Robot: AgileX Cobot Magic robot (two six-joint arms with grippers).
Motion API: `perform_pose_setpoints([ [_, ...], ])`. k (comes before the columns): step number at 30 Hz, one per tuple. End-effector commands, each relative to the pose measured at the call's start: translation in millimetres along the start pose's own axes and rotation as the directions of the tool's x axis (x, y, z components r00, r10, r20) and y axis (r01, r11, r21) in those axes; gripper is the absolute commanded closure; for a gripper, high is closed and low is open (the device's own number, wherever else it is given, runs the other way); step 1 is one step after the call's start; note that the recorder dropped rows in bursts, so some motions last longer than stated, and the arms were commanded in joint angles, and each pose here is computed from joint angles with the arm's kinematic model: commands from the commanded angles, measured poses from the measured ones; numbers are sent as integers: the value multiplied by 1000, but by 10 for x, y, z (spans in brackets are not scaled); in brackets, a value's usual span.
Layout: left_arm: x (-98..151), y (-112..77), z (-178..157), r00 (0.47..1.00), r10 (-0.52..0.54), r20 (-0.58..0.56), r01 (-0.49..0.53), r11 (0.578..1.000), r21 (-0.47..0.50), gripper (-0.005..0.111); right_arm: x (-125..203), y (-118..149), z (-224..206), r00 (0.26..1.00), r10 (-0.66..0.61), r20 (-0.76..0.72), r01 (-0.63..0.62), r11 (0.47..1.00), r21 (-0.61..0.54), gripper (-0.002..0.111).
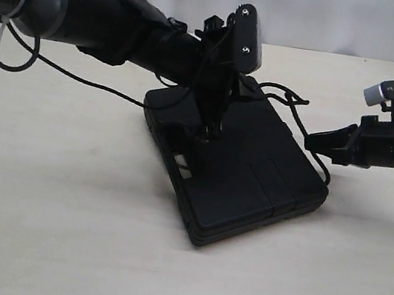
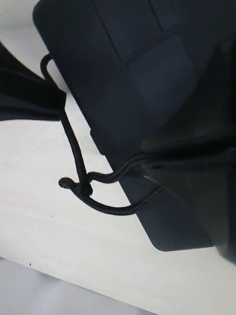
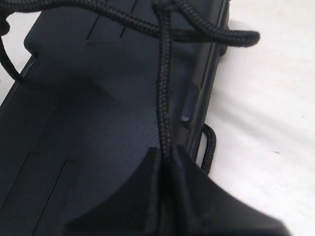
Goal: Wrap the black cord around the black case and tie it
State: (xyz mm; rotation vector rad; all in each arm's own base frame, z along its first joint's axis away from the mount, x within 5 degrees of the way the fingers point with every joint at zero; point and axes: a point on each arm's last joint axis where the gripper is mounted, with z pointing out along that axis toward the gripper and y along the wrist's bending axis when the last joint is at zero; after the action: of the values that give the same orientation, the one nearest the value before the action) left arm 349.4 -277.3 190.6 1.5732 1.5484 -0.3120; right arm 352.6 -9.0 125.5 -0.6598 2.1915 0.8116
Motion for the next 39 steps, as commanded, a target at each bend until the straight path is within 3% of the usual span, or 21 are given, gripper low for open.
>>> perform_pose_setpoints([
  [1,-87,-16,7,993,113,-32,-115,993,-35,107,-6,18,-8,1000,-6,2,6,1000,-12,104],
  [4,-94,17,26,989,117,-93,-129,983,-130,107,-6,18,-8,1000,-6,2,6,1000,-12,104],
  [7,-123,-25,44,978,180,-107,-193,974,-118,107,-7,17,-8,1000,-5,3,5,1000,-11,104],
  [11,-193,-49,74,958,234,-168,-265,945,-193,107,-9,17,-8,1000,-4,4,4,1000,-11,104],
  [15,-227,28,46,953,172,-248,-256,896,-363,107,-9,17,-8,1000,-4,4,4,1000,-11,104],
  [17,-220,59,28,966,97,-240,-193,888,-417,107,-11,23,-9,1000,-4,7,4,1000,-18,104],
  [20,-228,46,38,977,56,-205,-137,903,-407,107,-11,23,-9,1000,-6,7,6,1000,-18,104],
  [23,-281,-125,106,989,80,-126,-108,968,-226,107,-24,18,-9,1000,-10,21,11,1000,-12,104],
  [27,-328,-253,131,994,88,-64,-93,992,-87,107,-28,19,-9,1000,-10,26,10,1000,-13,104],
  [34,-323,-257,137,995,79,-64,-85,993,-85,107,-68,63,-12,997,-26,72,31,998,-60,104],
  [39,-186,-179,217,988,62,-140,-89,976,-196,107,-75,75,-14,996,-35,80,40,997,-72,104],
])
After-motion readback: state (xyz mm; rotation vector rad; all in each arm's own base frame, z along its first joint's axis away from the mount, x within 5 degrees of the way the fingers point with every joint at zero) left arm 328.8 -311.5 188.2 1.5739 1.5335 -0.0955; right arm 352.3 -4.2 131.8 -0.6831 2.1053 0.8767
